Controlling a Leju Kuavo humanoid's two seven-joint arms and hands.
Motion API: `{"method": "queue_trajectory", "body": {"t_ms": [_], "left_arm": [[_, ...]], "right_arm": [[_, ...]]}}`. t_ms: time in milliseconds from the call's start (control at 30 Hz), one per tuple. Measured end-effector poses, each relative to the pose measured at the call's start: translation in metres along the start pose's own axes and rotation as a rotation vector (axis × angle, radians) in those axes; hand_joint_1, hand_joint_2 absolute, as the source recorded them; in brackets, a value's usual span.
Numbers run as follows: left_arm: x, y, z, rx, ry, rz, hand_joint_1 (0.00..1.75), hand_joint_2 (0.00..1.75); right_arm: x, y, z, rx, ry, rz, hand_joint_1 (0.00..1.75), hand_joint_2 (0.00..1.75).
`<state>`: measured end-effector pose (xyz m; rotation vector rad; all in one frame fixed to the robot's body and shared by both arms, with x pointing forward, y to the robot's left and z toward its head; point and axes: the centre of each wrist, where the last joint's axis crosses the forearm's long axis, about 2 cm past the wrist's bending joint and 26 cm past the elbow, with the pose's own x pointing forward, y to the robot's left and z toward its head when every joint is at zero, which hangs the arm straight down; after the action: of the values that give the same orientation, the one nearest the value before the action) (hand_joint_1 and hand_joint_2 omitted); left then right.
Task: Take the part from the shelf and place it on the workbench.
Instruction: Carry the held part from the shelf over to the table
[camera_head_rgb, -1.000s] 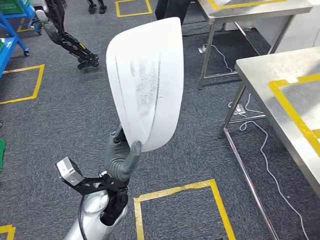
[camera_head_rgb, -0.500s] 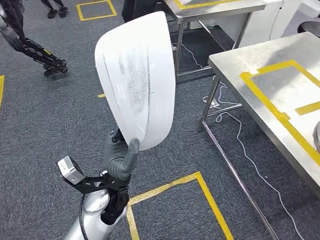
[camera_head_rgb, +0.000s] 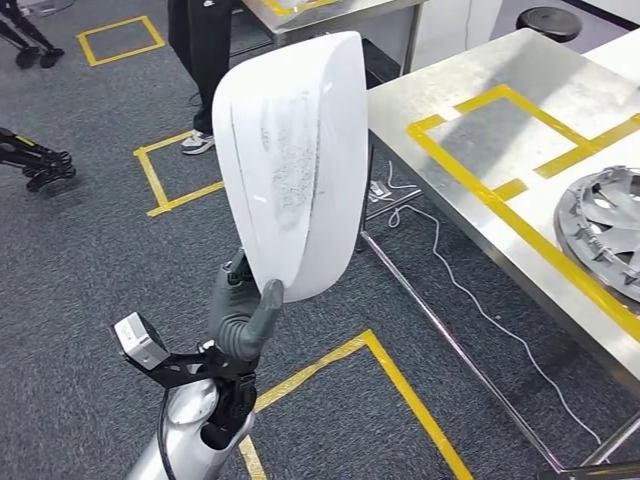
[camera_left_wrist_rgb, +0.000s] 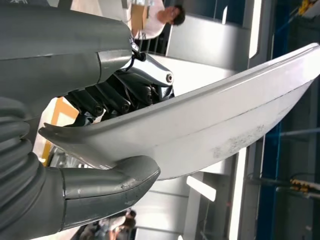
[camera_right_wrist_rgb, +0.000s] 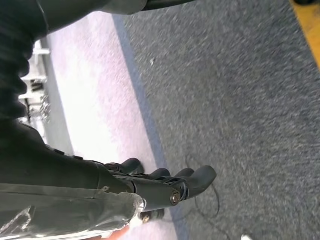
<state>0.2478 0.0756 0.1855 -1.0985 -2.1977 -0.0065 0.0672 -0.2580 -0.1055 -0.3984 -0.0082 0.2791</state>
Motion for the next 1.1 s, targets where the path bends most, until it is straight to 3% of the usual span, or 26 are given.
{"method": "queue_trajectory", "body": {"t_ms": [1100], "left_arm": [[-0.0008,0.0017,0.0003,0.002,0.007,-0.003,1.75,1.75]], "right_arm": [[0.0004,-0.0005,-0.0001,-0.001,-0.001,-0.002,0.00,1.75]]}}
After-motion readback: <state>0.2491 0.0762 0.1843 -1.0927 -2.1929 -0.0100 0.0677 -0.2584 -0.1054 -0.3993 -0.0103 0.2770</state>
